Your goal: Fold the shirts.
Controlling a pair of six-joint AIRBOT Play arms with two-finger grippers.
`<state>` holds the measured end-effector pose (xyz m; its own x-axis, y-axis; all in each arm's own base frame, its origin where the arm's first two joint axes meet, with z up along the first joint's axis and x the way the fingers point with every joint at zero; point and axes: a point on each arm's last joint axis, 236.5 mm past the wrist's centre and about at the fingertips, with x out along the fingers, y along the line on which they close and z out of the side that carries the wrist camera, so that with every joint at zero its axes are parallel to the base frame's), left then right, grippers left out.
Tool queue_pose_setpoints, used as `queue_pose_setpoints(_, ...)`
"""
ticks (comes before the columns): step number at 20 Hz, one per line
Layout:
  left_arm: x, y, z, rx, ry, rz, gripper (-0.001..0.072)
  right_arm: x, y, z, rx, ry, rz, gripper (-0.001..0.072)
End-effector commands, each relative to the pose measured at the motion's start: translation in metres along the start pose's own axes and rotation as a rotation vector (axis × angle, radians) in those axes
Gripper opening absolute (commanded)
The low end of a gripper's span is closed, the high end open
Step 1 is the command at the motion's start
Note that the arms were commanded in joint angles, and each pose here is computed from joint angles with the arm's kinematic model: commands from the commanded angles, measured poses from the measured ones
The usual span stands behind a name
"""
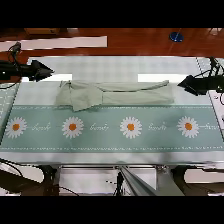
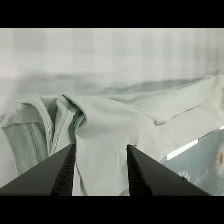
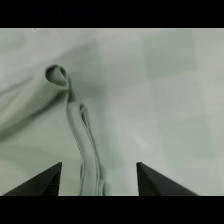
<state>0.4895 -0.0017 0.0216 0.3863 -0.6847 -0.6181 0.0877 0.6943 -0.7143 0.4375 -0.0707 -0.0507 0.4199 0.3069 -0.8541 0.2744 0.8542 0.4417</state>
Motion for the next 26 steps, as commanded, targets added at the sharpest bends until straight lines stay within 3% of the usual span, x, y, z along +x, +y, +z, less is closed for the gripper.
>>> queue_pose_setpoints(1, -0.013, -0.003, -0.003, 0.042, 0.013, 0.067, 0.0383, 0.007, -0.003, -0.035, 0.071, 0.162, 0.074, 0.055)
queue_pose_setpoints(7, 0.019, -0.035, -0.012, 0.107, 0.069, 0.039, 0.0383, 0.077, 0.045, -0.074, 0.102, 0.313, 0.17, 0.0526)
queue_pose_setpoints(8, 0.023, -0.039, -0.014, 0.115, 0.076, 0.035, 0.0382, 0.084, 0.052, -0.077, 0.086, 0.318, 0.167, 0.0463)
queue_pose_setpoints(9, 0.027, -0.044, -0.016, 0.123, 0.085, 0.031, 0.0381, 0.086, 0.06, -0.077, 0.065, 0.31, 0.172, 0.0275)
queue_pose_setpoints(10, 0.029, -0.047, -0.017, 0.128, 0.091, 0.027, 0.0348, 0.083, 0.066, -0.074, 0.037, 0.307, 0.182, 0.0019)
queue_pose_setpoints(15, 0.033, -0.083, -0.02, 0.096, 0.093, -0.008, 0.0023, -0.007, 0.095, -0.023, -0.118, 0.154, 0.205, 0.0025)
queue_pose_setpoints(18, 0.061, -0.141, -0.038, 0.157, 0.139, -0.106, 0.0024, -0.074, 0.106, -0.006, -0.164, 0.02, 0.183, 0.0024)
queue_pose_setpoints(26, 0.185, -0.277, -0.137, 0.247, 0.262, -0.188, 0.0025, -0.177, 0.135, -0.044, -0.291, -0.056, 0.15, 0.0025)
